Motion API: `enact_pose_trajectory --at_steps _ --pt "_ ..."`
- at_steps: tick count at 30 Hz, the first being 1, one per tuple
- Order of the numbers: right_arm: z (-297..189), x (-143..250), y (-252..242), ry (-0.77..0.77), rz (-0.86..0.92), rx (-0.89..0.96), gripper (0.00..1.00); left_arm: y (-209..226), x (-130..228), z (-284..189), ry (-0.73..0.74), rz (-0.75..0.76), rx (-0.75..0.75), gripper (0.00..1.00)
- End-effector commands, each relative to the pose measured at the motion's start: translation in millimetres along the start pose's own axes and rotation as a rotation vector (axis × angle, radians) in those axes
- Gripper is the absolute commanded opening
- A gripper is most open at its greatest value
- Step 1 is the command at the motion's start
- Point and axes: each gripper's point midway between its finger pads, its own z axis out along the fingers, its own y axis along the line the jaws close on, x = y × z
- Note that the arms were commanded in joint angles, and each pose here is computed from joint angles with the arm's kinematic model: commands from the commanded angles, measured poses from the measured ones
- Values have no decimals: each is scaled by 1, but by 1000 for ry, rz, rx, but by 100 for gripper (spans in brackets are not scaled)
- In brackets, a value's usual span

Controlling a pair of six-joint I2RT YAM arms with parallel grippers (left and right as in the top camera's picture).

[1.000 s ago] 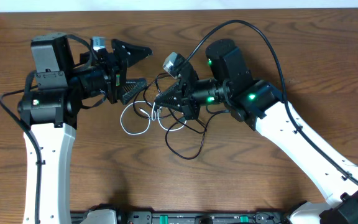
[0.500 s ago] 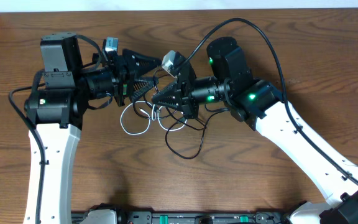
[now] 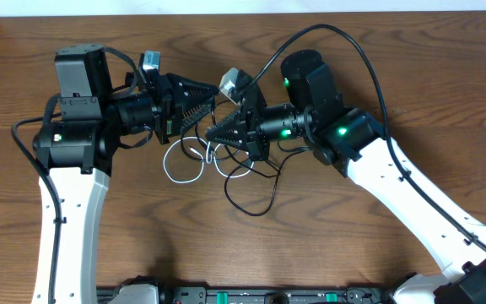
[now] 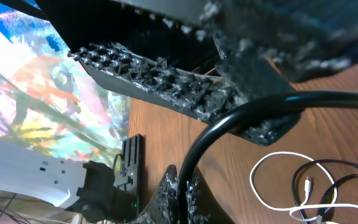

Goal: Untangle cables

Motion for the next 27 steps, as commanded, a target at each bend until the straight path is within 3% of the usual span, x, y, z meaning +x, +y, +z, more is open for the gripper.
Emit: enact_pose_trajectory --at_steps 1,12,19,24,27 --pt "0 -2 6 -1 9 -25 1 -9 7 -4 7 41 19 27" --pt "0 -7 8 -17 13 -34 1 -8 8 -4 9 95 15 29" --pt "-1 -8 23 -16 3 -124 1 -2 10 -4 18 101 -1 35" --pt "-2 -8 25 -16 2 -136 1 -3 14 -4 35 105 6 34" --pt "-1 -8 26 -15 6 -139 1 -6 20 -4 69 105 26 29"
